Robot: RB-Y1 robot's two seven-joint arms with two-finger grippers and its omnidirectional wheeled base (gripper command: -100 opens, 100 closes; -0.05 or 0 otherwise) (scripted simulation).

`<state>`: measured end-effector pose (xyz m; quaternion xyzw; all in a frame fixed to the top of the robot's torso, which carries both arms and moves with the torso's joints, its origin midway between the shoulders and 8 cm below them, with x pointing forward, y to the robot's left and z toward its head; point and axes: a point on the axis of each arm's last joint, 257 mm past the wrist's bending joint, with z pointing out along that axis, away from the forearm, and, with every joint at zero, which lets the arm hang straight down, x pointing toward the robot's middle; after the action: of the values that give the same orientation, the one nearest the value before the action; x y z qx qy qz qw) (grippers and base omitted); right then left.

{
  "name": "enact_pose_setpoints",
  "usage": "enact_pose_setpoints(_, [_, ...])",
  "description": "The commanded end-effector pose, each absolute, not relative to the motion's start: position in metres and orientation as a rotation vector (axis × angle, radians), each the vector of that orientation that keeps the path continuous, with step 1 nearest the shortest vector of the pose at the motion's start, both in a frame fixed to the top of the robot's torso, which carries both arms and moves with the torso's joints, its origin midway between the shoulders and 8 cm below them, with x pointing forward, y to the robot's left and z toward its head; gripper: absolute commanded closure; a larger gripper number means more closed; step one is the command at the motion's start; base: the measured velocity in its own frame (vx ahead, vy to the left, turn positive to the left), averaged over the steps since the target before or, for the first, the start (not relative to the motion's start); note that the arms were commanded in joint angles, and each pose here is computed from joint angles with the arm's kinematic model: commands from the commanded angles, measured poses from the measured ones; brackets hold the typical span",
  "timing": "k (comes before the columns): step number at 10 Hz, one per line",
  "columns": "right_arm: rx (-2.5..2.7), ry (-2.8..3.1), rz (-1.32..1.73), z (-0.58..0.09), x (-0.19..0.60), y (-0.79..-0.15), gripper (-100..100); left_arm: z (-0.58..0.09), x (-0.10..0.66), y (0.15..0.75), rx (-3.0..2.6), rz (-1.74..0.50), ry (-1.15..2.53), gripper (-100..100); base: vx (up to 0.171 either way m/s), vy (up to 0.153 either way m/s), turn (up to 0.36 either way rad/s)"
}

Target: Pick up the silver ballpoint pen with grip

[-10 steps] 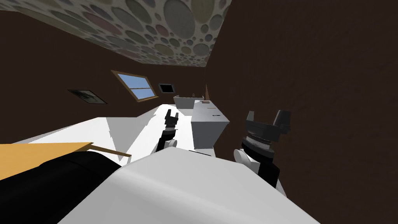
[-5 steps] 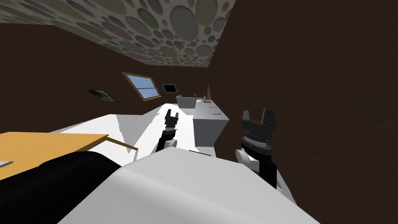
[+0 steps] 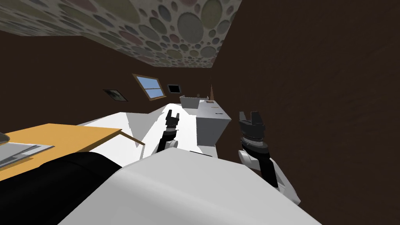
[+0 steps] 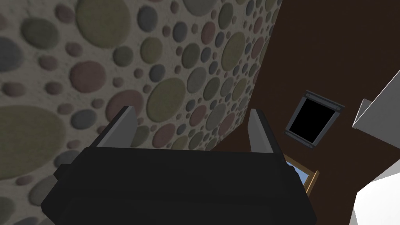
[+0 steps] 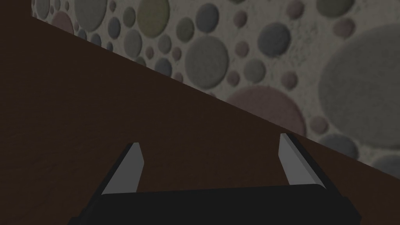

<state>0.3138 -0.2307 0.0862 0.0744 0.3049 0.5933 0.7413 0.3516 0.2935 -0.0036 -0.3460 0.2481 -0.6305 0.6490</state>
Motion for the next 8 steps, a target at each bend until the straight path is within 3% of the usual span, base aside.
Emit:
enact_pose_setpoints(1, [0.128, 0.697, 1.284, 0.083, 0.317, -0.227, -100, -0.004, 0.352, 0.293, -0.786, -1.433, 0.564, 0, -0.09, -0.011, 0.077])
enact_pose_setpoints(8, [-0.115, 0.917, 1.129, 0.032, 0.338, -0.208, -100, -0.004, 0.352, 0.294, -0.786, -1.433, 0.564, 0, -0.098, 0.003, 0.122])
